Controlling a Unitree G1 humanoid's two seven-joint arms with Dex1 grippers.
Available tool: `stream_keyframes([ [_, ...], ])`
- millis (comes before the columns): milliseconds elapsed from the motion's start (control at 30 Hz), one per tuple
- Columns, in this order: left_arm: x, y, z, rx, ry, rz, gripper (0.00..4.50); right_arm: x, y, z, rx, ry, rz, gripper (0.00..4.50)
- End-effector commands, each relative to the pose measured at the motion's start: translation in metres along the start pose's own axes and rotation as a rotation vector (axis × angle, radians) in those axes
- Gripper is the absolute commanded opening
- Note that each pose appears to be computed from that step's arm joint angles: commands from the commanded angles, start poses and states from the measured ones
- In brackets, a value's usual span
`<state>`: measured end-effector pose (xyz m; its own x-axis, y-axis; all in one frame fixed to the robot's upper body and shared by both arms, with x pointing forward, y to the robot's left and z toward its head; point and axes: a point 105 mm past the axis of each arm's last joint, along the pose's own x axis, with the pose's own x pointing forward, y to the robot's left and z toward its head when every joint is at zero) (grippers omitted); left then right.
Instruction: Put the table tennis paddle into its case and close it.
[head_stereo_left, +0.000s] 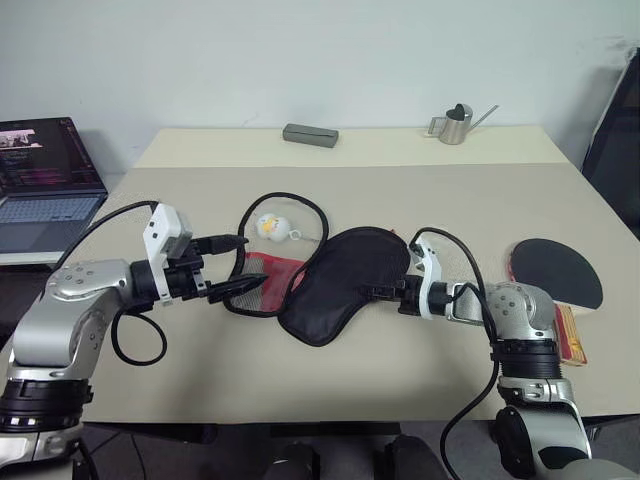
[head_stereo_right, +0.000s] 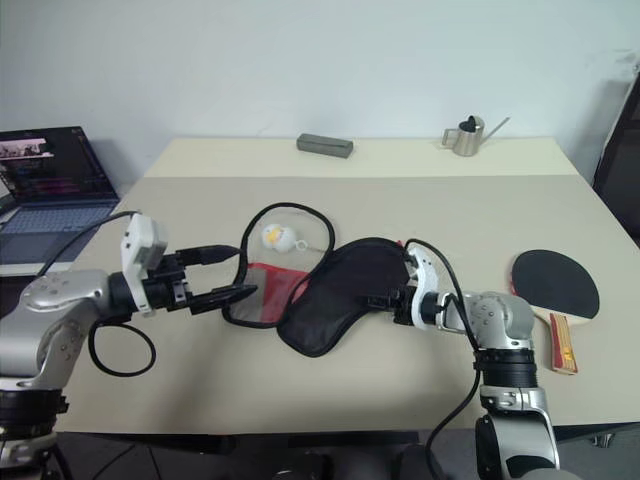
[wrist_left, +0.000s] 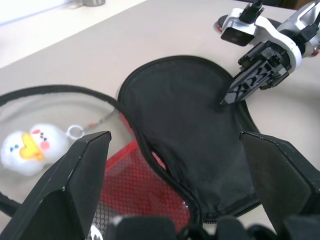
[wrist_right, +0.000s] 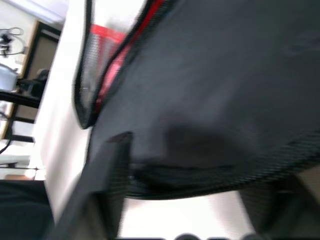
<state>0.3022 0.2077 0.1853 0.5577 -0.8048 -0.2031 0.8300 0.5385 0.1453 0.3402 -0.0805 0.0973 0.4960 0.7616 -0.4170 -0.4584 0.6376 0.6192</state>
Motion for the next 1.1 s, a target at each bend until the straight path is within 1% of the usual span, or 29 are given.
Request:
stream_keyframes([
  [33,-0.006,-0.001,0.009,0.039,-0.022,0.025,4.50,-0.002,0.008,0.013,-0.068,-0.004,0.015,1.40],
  [133,-0.006,-0.004,0.006,0.032,-0.021,0.026,4.50,-0.004,0.003,0.019,-0.113,0.003,-0.012,0.30],
  [167,-0.006,-0.006,0.005,0.030,-0.022,0.025,4.50,-0.007,-0.001,0.024,-0.139,0.009,-0.030,0.03],
  [467,0.004,-0.018,0.003,0.014,-0.031,-0.012,4.50,-0.023,-0.025,0.060,-0.262,0.044,-0.118,0.03],
  [767,0.007,-0.023,0.002,0.013,-0.030,-0.021,4.50,-0.019,-0.036,0.086,-0.485,0.127,-0.156,0.03],
  [933,0.009,-0.026,0.002,0.015,-0.032,-0.027,4.50,-0.015,-0.039,0.112,-0.645,0.127,-0.227,0.03],
  [1100,0.011,-0.027,0.003,0.015,-0.033,-0.029,4.50,-0.014,-0.041,0.123,-0.741,0.138,-0.275,0.03],
])
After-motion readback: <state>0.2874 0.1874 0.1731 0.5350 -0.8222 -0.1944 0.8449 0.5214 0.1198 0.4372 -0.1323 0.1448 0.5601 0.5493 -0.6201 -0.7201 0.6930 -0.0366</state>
